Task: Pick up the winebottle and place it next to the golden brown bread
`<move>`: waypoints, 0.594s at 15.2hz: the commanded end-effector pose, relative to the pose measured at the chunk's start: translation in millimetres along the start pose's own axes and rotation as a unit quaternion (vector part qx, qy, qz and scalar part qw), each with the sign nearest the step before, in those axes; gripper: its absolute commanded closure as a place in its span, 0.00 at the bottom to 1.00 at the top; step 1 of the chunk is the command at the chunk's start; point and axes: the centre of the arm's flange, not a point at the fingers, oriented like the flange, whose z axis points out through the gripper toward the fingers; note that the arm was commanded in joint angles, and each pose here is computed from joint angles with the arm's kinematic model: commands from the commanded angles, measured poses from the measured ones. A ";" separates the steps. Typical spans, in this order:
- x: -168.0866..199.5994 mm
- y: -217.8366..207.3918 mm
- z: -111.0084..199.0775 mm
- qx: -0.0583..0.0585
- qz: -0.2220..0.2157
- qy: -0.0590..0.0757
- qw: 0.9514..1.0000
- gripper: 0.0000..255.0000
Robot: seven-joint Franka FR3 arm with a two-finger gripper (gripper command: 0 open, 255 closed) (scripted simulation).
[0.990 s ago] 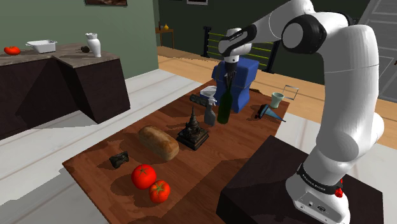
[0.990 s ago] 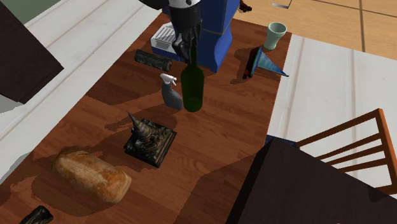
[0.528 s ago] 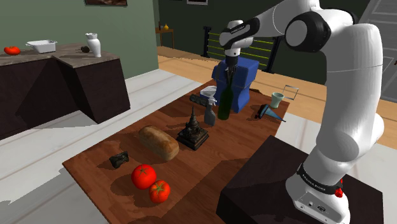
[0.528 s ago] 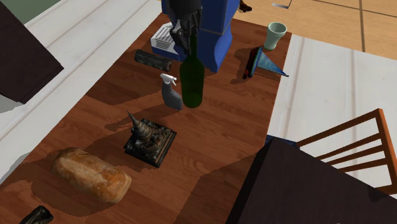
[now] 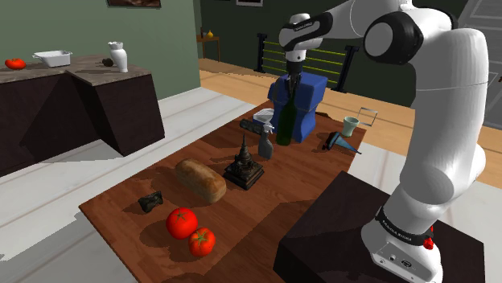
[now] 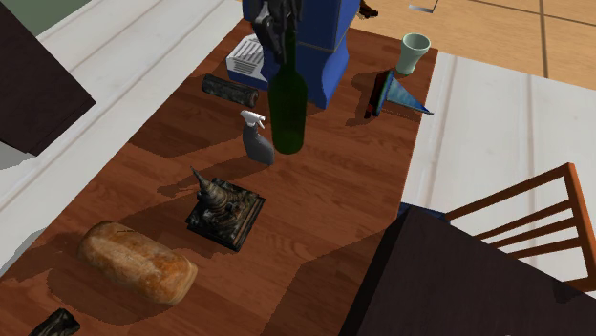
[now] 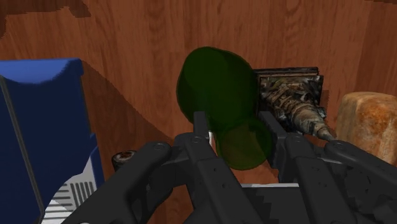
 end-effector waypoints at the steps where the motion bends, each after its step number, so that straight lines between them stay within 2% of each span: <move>1: -0.5 0.8 -10.5 0.000 0.000 0.000 1.000 1.00; 5: -2.0 0.9 -30.1 0.000 0.000 0.000 1.000 1.00; 9: -6.2 -47.9 -49.9 0.000 0.000 0.000 1.000 1.00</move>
